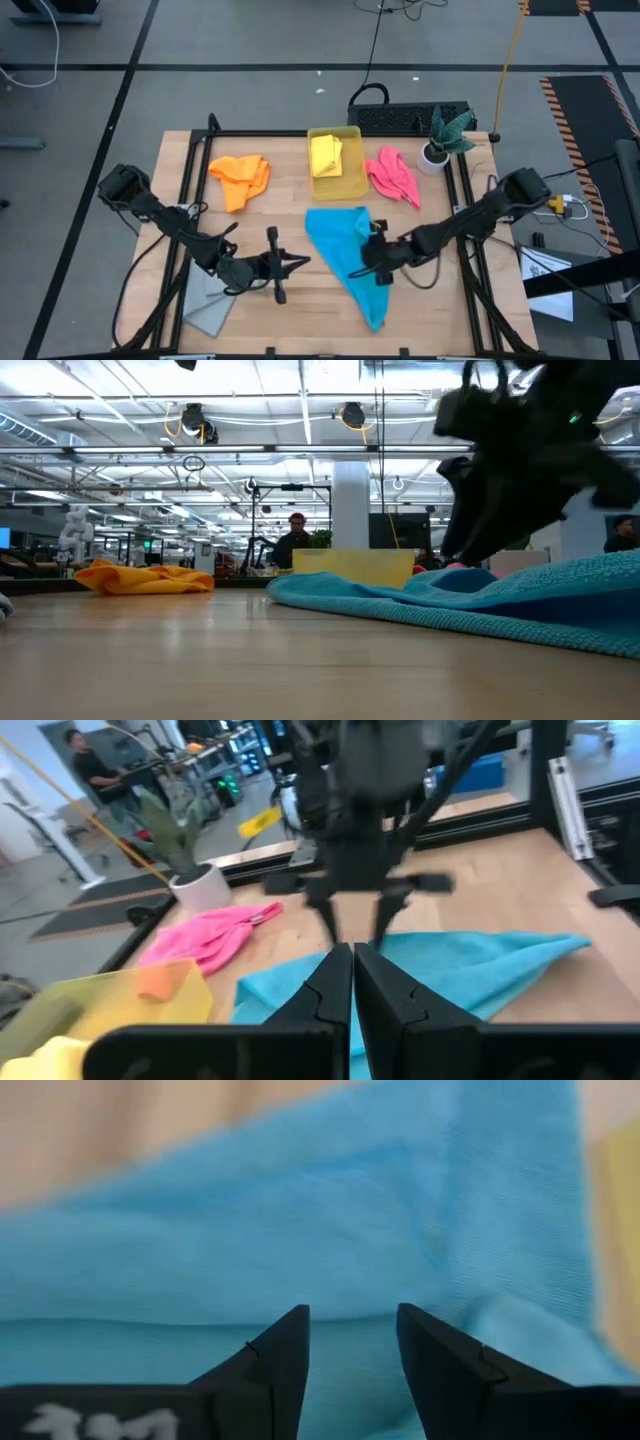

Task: Fold microfiber towels
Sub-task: Fold the blue microfiber towel

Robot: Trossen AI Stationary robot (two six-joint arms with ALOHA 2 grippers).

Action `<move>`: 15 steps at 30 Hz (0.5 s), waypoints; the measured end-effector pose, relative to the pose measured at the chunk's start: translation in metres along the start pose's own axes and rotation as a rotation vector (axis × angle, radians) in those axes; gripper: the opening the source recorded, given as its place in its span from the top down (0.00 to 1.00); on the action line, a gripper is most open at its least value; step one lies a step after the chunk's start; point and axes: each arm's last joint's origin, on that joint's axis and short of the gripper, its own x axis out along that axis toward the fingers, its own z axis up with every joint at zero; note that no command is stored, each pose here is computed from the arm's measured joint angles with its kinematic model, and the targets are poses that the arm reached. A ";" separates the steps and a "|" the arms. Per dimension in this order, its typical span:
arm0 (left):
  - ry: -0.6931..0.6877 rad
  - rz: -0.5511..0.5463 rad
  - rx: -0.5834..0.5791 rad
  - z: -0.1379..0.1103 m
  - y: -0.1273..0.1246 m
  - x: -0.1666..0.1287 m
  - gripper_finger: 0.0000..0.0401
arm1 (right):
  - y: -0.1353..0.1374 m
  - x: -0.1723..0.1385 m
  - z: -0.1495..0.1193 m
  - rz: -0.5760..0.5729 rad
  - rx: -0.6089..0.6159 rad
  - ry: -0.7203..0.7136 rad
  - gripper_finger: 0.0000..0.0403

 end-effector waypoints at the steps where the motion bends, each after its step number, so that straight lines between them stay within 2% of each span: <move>1: 0.000 -0.003 0.000 0.000 0.000 0.000 0.95 | -0.002 0.003 0.001 -0.040 -0.026 0.025 0.63; 5: 0.009 -0.004 0.002 -0.001 0.000 0.000 0.95 | -0.006 0.012 0.002 -0.194 -0.097 0.066 0.61; 11: 0.029 -0.006 0.004 -0.004 0.000 0.000 0.95 | -0.010 0.027 -0.005 -0.179 -0.194 0.152 0.63; 15: 0.031 -0.007 0.006 -0.004 0.000 0.000 0.95 | -0.017 0.037 -0.007 -0.302 -0.226 0.182 0.66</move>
